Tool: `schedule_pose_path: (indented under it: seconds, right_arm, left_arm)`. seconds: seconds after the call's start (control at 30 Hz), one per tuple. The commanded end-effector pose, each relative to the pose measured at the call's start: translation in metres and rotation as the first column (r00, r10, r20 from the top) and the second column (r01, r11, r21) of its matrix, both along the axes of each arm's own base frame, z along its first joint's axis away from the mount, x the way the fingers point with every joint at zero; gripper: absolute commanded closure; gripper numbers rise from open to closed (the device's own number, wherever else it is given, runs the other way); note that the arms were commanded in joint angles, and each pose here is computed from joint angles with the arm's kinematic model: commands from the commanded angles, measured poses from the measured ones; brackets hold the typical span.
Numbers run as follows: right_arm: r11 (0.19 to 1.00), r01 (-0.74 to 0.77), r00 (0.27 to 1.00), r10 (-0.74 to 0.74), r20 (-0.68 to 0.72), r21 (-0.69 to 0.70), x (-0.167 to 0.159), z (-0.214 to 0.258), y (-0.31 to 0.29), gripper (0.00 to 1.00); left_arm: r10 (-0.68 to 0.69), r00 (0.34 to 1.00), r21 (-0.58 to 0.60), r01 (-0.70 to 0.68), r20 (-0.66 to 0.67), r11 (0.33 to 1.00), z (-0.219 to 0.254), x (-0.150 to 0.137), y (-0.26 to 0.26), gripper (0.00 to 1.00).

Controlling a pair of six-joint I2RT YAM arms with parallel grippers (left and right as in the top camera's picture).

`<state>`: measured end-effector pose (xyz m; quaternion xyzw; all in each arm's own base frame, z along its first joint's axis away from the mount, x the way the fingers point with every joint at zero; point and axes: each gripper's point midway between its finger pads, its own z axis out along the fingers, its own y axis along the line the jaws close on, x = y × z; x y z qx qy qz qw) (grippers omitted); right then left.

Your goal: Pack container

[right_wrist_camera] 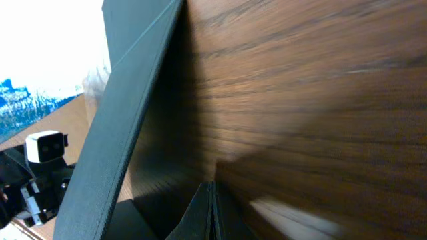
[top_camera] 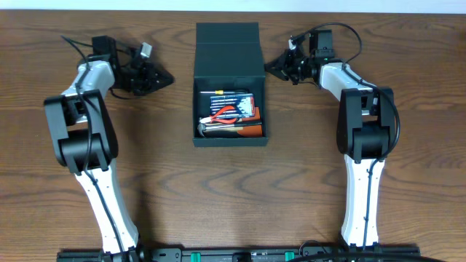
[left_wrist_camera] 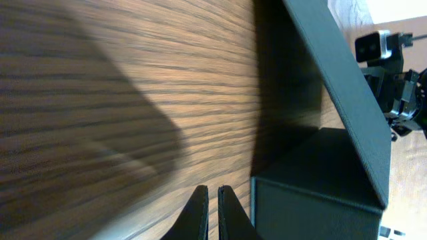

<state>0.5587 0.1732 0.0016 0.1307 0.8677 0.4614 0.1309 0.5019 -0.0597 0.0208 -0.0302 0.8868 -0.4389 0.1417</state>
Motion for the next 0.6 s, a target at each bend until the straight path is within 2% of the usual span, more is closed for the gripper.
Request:
schedule_pose_path:
  seconds: [0.0, 0.37, 0.57]
  right_arm:
    - [0.999, -0.031, 0.999, 0.031, -0.015, 0.019, -0.006, -0.006, 0.018, 0.99]
    - [0.986, -0.121, 0.985, 0.105, 0.135, 0.114, 0.002, 0.025, 0.034, 0.99]
    - [0.963, -0.156, 0.972, 0.110, 0.205, 0.222, 0.010, 0.056, 0.040, 0.99]
  left_arm:
    - [-0.050, 0.999, -0.020, 0.050, 0.010, 0.999, -0.002, -0.001, -0.026, 0.94]
    - [-0.030, 0.999, -0.046, 0.030, 0.010, 0.998, 0.003, 0.010, -0.048, 0.94]
    - [-0.045, 0.999, -0.084, 0.047, 0.026, 0.995, 0.010, 0.010, -0.053, 0.94]
